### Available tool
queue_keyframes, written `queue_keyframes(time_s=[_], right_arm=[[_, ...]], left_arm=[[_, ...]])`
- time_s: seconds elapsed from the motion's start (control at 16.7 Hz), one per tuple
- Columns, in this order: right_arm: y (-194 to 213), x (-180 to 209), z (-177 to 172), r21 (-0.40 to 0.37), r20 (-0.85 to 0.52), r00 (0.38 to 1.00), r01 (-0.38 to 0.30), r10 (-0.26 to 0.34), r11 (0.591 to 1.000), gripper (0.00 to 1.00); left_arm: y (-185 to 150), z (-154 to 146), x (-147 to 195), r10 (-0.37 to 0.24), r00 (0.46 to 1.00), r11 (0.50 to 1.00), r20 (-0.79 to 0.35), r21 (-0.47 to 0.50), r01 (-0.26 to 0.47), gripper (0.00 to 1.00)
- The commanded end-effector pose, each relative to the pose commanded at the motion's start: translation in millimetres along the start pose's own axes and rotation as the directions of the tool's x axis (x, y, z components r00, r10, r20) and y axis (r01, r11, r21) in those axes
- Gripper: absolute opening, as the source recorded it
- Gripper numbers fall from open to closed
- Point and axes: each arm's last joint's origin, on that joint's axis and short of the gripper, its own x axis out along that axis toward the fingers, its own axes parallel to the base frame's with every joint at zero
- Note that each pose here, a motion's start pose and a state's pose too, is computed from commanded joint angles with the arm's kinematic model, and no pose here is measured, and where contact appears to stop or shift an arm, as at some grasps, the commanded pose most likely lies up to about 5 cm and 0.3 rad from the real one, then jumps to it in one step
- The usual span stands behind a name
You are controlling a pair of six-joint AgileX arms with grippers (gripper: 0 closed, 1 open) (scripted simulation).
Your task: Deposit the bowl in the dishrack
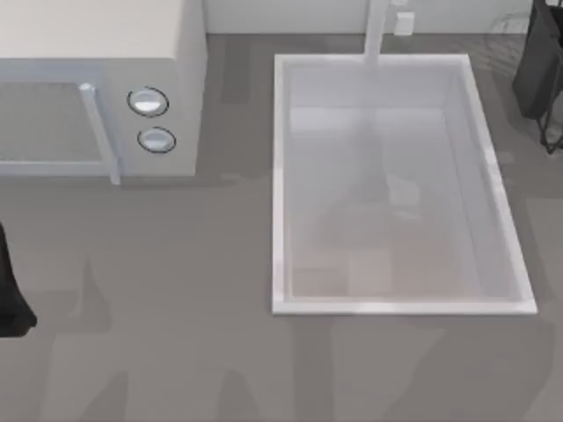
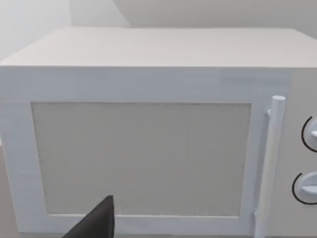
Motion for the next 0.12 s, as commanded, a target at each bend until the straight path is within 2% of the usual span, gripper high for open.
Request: queue_keyframes(time_s=[0.12], right_arm=[[0.0, 0.0, 0.0, 0.000, 0.000, 1.000, 0.000, 0.000, 1.000, 1.00]], left_arm=[[0.0, 0.0, 0.0, 0.000, 1.000, 1.000, 0.000, 0.000, 0.000, 1.00]])
